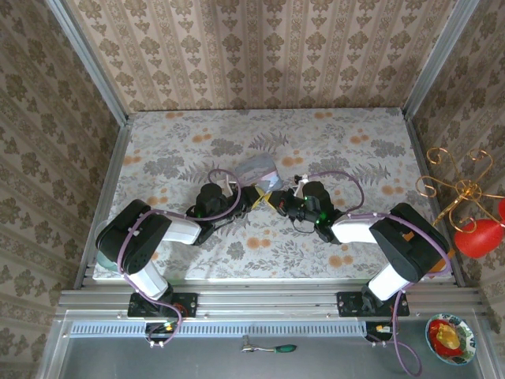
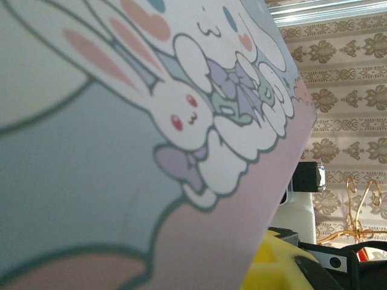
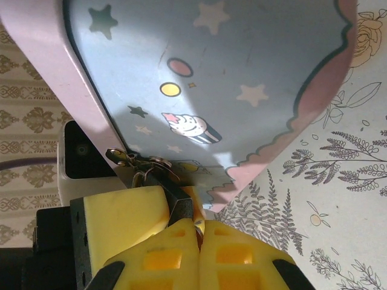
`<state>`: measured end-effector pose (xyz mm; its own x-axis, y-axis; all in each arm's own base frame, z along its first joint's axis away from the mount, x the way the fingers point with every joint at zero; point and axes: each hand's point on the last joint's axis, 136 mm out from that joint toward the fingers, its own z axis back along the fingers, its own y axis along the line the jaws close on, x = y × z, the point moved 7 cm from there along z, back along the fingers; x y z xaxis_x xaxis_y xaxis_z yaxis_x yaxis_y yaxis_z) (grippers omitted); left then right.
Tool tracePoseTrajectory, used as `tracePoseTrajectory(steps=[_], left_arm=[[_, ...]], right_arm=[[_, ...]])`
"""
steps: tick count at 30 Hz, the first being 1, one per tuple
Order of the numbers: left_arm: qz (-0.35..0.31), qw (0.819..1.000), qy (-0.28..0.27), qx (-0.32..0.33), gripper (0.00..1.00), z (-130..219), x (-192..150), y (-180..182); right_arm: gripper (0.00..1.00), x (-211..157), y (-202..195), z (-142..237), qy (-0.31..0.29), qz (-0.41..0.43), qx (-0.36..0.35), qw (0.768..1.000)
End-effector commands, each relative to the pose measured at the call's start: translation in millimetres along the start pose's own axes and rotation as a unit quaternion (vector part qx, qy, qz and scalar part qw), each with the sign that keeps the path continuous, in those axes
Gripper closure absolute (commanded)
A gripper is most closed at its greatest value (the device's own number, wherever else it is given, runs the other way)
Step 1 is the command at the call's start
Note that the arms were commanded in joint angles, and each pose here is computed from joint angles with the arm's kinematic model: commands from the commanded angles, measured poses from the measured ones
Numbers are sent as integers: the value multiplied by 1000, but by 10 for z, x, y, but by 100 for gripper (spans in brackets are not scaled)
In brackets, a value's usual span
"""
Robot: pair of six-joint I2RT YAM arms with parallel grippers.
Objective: Unlock a padlock with a key
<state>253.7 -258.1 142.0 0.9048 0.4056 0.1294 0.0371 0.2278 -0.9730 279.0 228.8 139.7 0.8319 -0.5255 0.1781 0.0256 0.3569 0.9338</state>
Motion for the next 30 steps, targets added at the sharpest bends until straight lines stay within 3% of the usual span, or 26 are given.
tracePoseTrajectory(steps=[1, 7, 8, 10, 13, 16, 19, 23, 24, 30], left_arm=[[-59, 989, 89, -102, 100, -79, -257, -470], [-57, 992, 90, -68, 100, -41, -246, -348], [-54, 993, 88, -50, 100, -18, -228, -285], [-51, 995, 81, -10, 100, 41, -186, -189], [-63, 993, 75, 66, 100, 141, -144, -114], [-74, 989, 71, 109, 100, 227, -105, -112], [-73, 986, 74, 132, 100, 258, -78, -104], [-68, 983, 77, 149, 100, 271, -80, -108], [-68, 983, 76, 152, 100, 280, -78, -114], [-66, 981, 77, 165, 100, 361, -108, -120]], right_arm=[[100, -361, 267, -90, 97, 33, 49, 994], [97, -228, 214, -6, 85, 45, 31, 995], [86, -206, 204, 19, 86, 53, 22, 995], [72, -187, 184, 85, 86, 93, -7, 992], [62, -195, 127, 235, 91, 196, -83, 973], [62, -248, 97, 381, 88, 320, -136, 934], [63, -404, 98, 389, 99, 422, -136, 891], [63, -814, 160, 305, 82, 597, -104, 792], [63, -846, 169, 284, 71, 616, -103, 778], [61, -777, 182, 225, -8, 648, -107, 754]])
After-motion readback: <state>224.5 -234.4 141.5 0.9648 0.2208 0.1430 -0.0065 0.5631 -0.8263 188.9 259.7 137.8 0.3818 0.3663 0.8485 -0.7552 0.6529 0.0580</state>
